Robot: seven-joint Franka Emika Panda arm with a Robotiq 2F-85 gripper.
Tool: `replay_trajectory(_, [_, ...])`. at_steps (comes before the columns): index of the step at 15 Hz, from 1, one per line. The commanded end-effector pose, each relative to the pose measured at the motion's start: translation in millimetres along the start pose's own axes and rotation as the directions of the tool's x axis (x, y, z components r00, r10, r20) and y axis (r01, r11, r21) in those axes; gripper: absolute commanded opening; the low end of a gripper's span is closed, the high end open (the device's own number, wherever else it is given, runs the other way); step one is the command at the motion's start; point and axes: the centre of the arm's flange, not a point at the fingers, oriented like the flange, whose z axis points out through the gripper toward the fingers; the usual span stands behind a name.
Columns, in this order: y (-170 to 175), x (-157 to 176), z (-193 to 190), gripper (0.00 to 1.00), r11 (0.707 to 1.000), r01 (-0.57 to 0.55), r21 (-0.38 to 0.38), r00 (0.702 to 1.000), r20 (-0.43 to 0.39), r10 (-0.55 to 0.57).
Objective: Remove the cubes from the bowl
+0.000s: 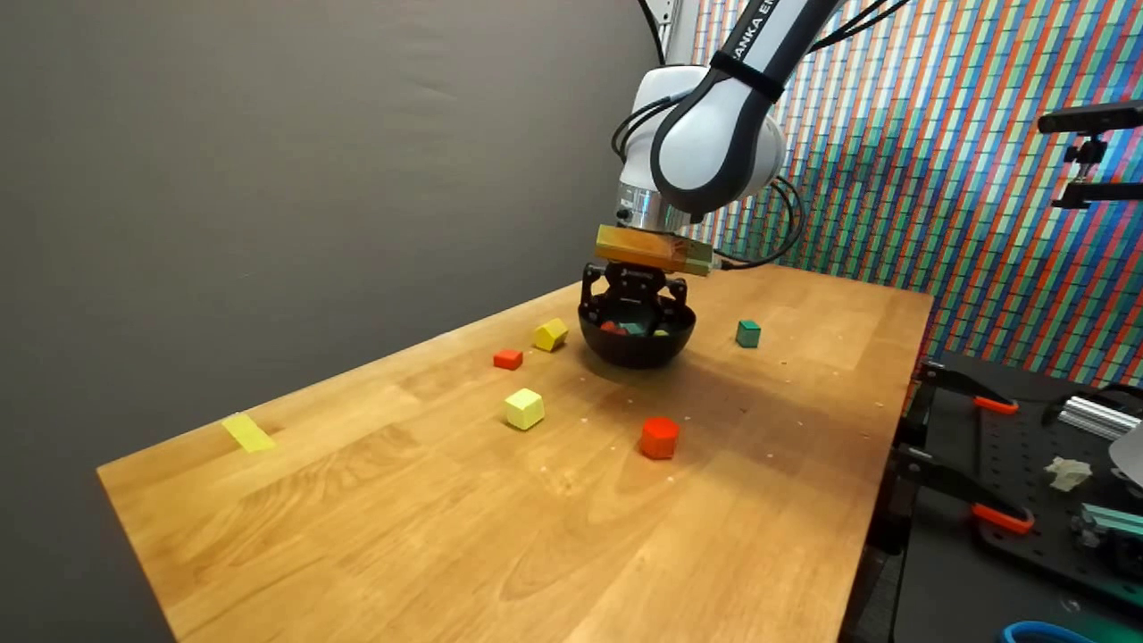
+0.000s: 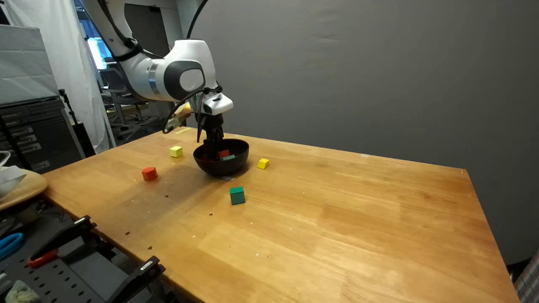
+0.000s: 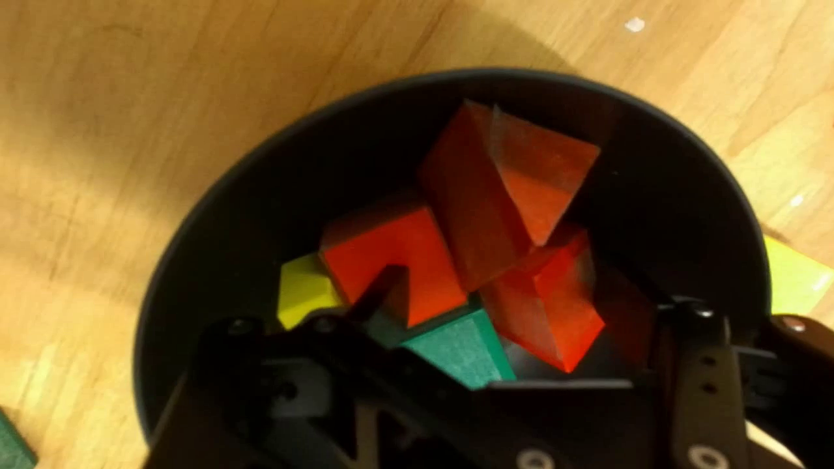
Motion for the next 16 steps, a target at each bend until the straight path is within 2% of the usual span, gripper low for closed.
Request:
replay_trajectory(1, [-8.5, -0.1, 18.5, 0.79, 0.999, 0.035, -0.033, 0.999, 0.004, -0.035])
replay_trajectory(3, [-13.4, -2.7, 23.8, 0.77, 0.998, 0.058, -0.033, 0.998, 0.021, -0.057])
replay_trajectory(6, [-24.6, -1.8, 30.2, 0.79, 0.993, 0.1, -0.057, 0.995, 0.032, -0.098])
replay_trajectory(7, [-27.7, -1.6, 30.6, 0.59, 0.992, 0.114, -0.062, 0.993, 0.044, -0.111])
replay_trajectory(8, [-30.2, -0.7, 30.7, 0.54, 0.989, 0.129, -0.074, 0.991, 0.047, -0.125])
replay_trajectory(9, [-31.8, 1.0, 29.6, 0.53, 0.988, 0.135, -0.078, 0.99, 0.055, -0.131])
replay_trajectory(12, [-29.7, 5.2, 26.3, 0.27, 0.987, 0.133, -0.086, 0.99, 0.063, -0.128])
replay_trajectory(15, [-23.6, 17.1, 16.4, 0.06, 0.992, 0.101, -0.08, 0.994, 0.049, -0.097])
replay_trajectory(16, [-19.7, 21.6, 13.2, 0.03, 0.993, 0.087, -0.074, 0.995, 0.046, -0.084])
